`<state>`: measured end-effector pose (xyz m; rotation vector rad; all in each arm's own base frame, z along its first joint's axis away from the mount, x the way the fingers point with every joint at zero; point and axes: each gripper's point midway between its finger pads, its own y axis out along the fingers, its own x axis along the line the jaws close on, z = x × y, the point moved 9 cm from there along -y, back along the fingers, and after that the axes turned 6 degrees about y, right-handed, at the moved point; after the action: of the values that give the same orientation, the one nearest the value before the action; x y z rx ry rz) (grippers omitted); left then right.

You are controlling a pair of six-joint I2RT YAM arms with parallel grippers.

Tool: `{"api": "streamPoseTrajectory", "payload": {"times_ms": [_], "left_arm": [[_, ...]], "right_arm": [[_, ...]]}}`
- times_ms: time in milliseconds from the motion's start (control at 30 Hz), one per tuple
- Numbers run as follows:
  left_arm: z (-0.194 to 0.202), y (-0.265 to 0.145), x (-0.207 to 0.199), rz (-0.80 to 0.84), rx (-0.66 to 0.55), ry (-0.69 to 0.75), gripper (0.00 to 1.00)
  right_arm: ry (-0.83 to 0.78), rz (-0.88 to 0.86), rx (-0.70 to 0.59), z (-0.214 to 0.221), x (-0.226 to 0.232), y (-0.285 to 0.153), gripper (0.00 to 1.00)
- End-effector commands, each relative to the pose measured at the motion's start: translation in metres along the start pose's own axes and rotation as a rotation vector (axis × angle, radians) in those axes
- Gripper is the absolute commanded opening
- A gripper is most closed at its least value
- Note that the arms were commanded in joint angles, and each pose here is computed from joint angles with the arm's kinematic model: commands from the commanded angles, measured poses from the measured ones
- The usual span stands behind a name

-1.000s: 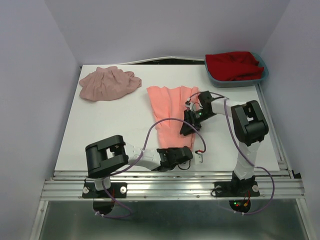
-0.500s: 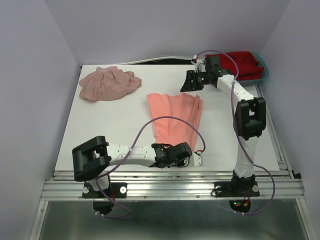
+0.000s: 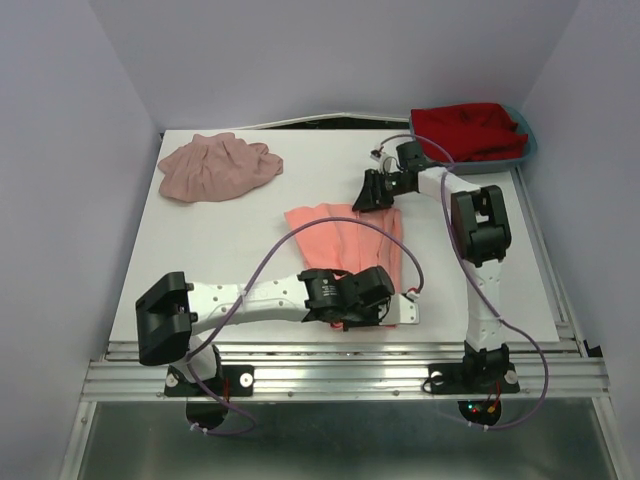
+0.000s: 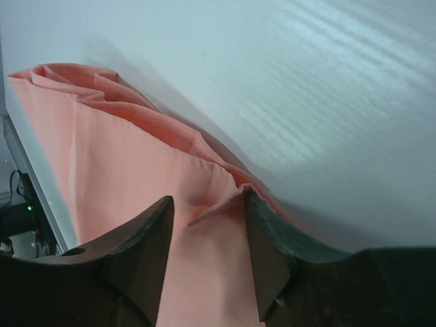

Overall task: Fold and stack the skirts
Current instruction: Fold the skirt

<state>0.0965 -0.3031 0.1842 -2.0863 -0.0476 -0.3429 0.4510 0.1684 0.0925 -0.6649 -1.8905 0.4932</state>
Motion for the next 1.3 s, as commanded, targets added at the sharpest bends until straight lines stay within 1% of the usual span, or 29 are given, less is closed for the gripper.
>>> {"api": "streamPoseTrajectory", "payload": {"times_ms": [0, 33, 67, 100, 167, 233, 267, 333, 367, 533, 567, 667, 700, 800, 900, 933, 967, 1133, 1200, 1267], "left_arm": [[-0.031, -0.043, 0.009, 0.018, -0.115, 0.010, 0.00], [-0.034, -0.046, 0.011, 0.010, -0.120, 0.014, 0.00], [-0.037, -0.048, 0.013, 0.006, -0.123, 0.021, 0.00], [-0.042, -0.055, 0.017, -0.007, -0.128, 0.023, 0.00], [-0.047, -0.060, 0.024, -0.026, -0.128, 0.026, 0.00], [-0.047, -0.062, 0.034, -0.044, -0.126, 0.015, 0.00], [-0.047, -0.062, 0.038, -0.051, -0.122, 0.009, 0.00], [-0.046, -0.064, 0.050, -0.083, -0.115, 0.013, 0.00], [-0.041, -0.063, 0.061, -0.107, -0.103, -0.003, 0.00], [-0.027, -0.056, 0.103, -0.196, -0.088, 0.002, 0.00], [-0.018, -0.052, 0.114, -0.239, -0.058, -0.010, 0.00], [-0.007, -0.044, 0.128, -0.269, -0.035, 0.021, 0.00], [-0.004, -0.043, 0.136, -0.298, -0.045, 0.014, 0.00], [0.014, -0.026, 0.146, -0.328, -0.013, 0.027, 0.00], [0.021, -0.016, 0.157, -0.372, -0.030, 0.040, 0.00], [0.028, -0.010, 0.156, -0.374, -0.019, 0.043, 0.00], [0.028, -0.006, 0.159, -0.394, -0.036, 0.050, 0.00], [0.035, 0.017, 0.159, -0.413, -0.040, 0.080, 0.00], [0.040, 0.028, 0.162, -0.425, -0.032, 0.089, 0.00], [0.044, 0.038, 0.162, -0.419, -0.025, 0.095, 0.00]], "right_arm": [[-0.029, -0.043, 0.116, 0.040, 0.007, 0.007, 0.48], [-0.024, -0.055, 0.134, 0.048, 0.011, 0.007, 0.46], [-0.058, -0.068, 0.144, 0.054, 0.011, 0.005, 0.43], [-0.040, -0.094, 0.174, 0.068, 0.010, 0.004, 0.42], [-0.060, -0.111, 0.205, 0.085, 0.013, 0.000, 0.38], [-0.064, -0.135, 0.218, 0.093, 0.016, -0.005, 0.35], [-0.095, -0.146, 0.218, 0.095, 0.018, -0.008, 0.34], [-0.081, -0.176, 0.250, 0.106, 0.020, -0.013, 0.32], [-0.096, -0.186, 0.257, 0.109, 0.021, -0.015, 0.32], [-0.106, -0.236, 0.301, 0.124, 0.030, -0.023, 0.31], [-0.107, -0.243, 0.310, 0.127, 0.031, -0.025, 0.31], [-0.113, -0.254, 0.327, 0.133, 0.030, -0.026, 0.31], [-0.109, -0.254, 0.332, 0.134, 0.030, -0.026, 0.30], [-0.105, -0.254, 0.338, 0.135, 0.028, -0.025, 0.30], [-0.099, -0.251, 0.342, 0.134, 0.025, -0.022, 0.29], [-0.107, -0.249, 0.337, 0.131, 0.025, -0.021, 0.29], [-0.108, -0.249, 0.336, 0.130, 0.025, -0.021, 0.29], [-0.110, -0.236, 0.330, 0.124, 0.024, -0.018, 0.30], [-0.106, -0.220, 0.327, 0.121, 0.024, -0.018, 0.32], [-0.068, -0.092, 0.309, 0.113, 0.021, -0.018, 0.39]]}}
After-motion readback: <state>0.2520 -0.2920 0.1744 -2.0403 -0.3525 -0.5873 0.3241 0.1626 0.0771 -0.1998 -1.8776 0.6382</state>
